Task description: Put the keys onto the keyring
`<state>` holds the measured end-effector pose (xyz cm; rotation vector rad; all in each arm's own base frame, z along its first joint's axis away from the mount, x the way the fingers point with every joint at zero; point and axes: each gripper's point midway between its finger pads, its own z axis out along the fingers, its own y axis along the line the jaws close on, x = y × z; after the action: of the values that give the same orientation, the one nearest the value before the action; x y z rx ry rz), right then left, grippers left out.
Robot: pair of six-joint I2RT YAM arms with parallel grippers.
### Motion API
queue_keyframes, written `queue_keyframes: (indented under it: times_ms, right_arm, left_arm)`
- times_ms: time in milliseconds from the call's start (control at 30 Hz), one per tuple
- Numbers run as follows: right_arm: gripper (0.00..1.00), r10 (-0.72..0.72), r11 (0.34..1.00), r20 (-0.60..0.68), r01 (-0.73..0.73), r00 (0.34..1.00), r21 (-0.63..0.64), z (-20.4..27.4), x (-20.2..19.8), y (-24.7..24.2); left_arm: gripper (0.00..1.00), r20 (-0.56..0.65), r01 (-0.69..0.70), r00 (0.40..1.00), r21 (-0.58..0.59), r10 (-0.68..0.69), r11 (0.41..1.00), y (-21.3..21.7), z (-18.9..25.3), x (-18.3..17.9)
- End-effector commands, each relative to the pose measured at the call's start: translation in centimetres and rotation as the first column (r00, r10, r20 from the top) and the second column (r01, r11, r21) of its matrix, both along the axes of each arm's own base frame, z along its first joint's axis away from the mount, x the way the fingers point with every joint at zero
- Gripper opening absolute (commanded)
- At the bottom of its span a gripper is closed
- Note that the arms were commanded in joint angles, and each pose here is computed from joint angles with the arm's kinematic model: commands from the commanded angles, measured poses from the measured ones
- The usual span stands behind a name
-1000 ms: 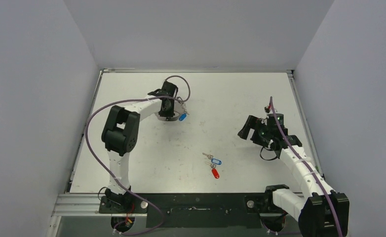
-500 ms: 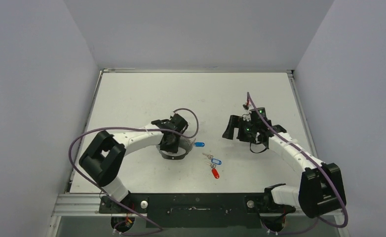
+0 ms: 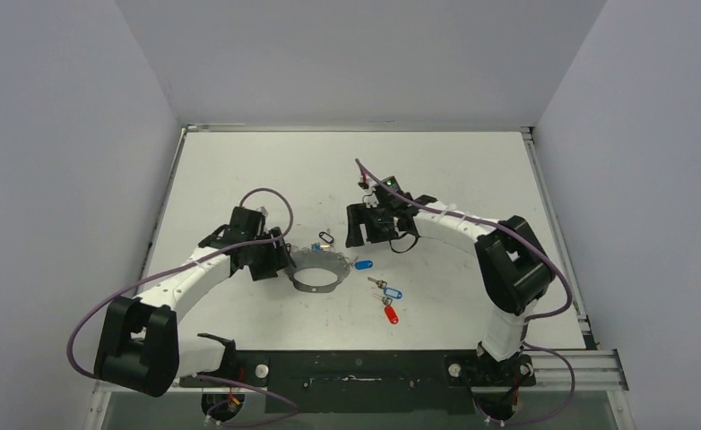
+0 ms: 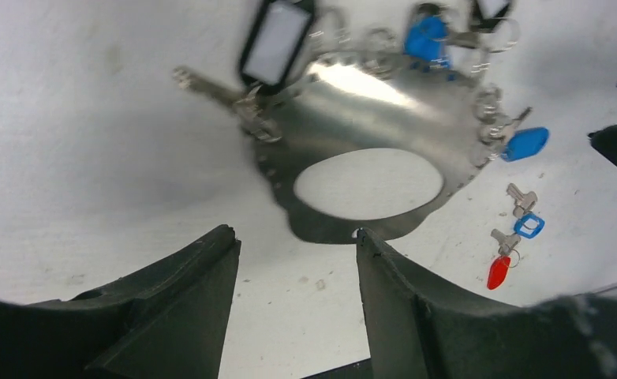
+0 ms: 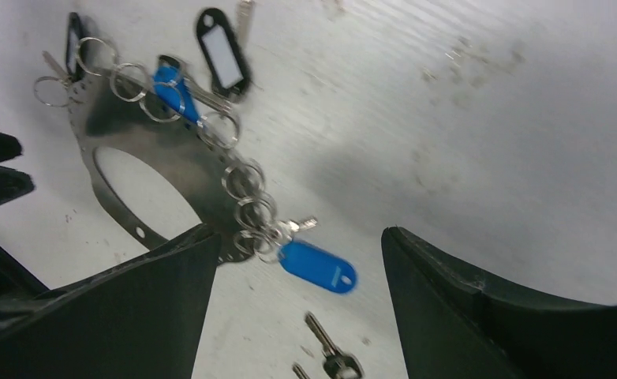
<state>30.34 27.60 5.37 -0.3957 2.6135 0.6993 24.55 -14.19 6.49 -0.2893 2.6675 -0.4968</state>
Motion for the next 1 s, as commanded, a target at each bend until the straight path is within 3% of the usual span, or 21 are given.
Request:
queue_keyframes:
  times_ms: [0,133,300,567,767,967]
  right_arm:
    - [0.72,0.117,0.993,0.076,-0.118,0.990,0.005,1.2,0.8,5.0]
    - [0.60,0.160,0.987,0.036,-0.160,0.986,-0.014,-0.6,-0.5,6.4]
    - [0.51,0.156,0.988,-0.016,-0.156,0.988,0.015,-2.1,-2.6,6.4]
    - [0.36,0.158,0.985,-0.107,-0.150,0.982,0.082,-3.4,-6.5,6.3]
    - [0.36,0.184,0.963,-0.158,-0.147,0.970,0.225,-1.8,-10.0,9.1]
    - [0.44,0.206,0.913,-0.089,-0.158,0.975,0.375,3.0,-10.4,12.0]
  left_arm:
    - [0.54,-0.078,-0.127,0.991,-0.256,0.111,0.958,0.3,-0.6,-1.0]
    - [0.52,-0.122,-0.203,0.978,-0.334,0.172,0.920,1.0,-1.8,-1.5]
    - [0.50,-0.137,-0.231,0.971,-0.341,0.195,0.911,1.1,-3.2,-1.2]
    - [0.39,-0.106,-0.217,0.976,-0.331,0.192,0.918,0.7,-4.0,2.3]
    - [0.35,-0.060,-0.162,0.987,-0.257,0.152,0.953,0.2,-3.8,5.8]
    - [0.37,0.002,-0.087,0.996,-0.077,0.088,0.993,0.1,-2.3,7.7]
